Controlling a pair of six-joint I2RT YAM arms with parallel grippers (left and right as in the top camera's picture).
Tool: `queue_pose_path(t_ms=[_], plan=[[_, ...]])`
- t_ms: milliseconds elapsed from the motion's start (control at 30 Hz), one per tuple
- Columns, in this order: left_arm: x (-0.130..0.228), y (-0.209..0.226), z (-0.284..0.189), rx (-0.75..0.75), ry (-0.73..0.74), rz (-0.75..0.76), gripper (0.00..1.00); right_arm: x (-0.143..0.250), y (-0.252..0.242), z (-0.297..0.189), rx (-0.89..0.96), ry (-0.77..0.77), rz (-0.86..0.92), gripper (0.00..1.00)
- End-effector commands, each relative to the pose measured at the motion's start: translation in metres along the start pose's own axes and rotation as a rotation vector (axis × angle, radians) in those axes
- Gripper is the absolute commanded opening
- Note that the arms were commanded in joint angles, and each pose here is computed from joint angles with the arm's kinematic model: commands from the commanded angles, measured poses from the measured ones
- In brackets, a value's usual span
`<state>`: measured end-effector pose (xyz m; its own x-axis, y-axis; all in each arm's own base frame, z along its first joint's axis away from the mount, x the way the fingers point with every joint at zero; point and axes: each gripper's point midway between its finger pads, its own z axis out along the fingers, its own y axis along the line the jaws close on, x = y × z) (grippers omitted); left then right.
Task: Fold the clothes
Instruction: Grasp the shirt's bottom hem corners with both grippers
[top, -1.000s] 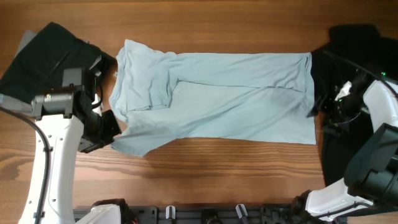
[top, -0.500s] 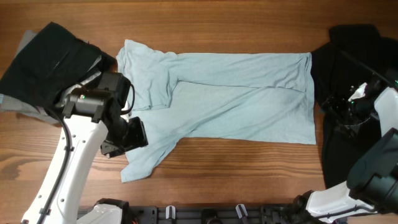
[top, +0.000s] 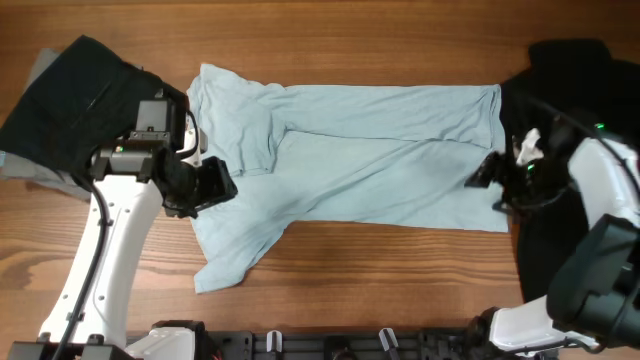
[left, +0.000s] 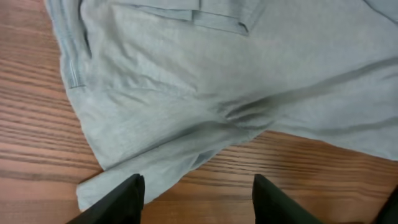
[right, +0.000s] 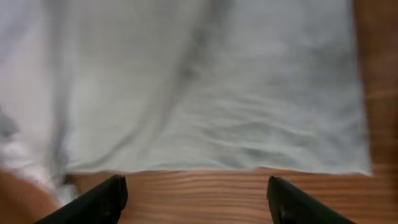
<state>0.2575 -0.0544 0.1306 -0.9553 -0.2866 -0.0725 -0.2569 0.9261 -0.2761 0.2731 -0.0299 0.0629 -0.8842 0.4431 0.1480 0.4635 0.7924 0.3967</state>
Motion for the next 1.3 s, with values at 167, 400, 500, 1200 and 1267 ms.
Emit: queue_pose_path(t_ms=[167,400,500,1200,1267], plan=[[0.019,-0.011,-0.007,0.073,0.051,0.036,0.6,0.017,-0.061,0.037,0.215,-0.026,0.184,0.63],[0.026,-0.02,-0.005,0.074,0.07,0.075,0.6,0.031,-0.058,0.067,0.126,-0.016,0.206,0.45],[0.035,-0.032,-0.002,0.077,0.088,0.135,0.59,0.021,-0.055,0.056,0.133,-0.036,0.197,0.07],[0.105,0.01,0.07,-0.041,0.312,-0.169,0.64,-0.031,-0.013,-0.007,-0.009,-0.144,0.149,0.04],[0.111,0.011,0.077,-0.057,0.328,-0.176,0.61,-0.032,-0.012,-0.007,-0.009,-0.145,0.148,0.04]])
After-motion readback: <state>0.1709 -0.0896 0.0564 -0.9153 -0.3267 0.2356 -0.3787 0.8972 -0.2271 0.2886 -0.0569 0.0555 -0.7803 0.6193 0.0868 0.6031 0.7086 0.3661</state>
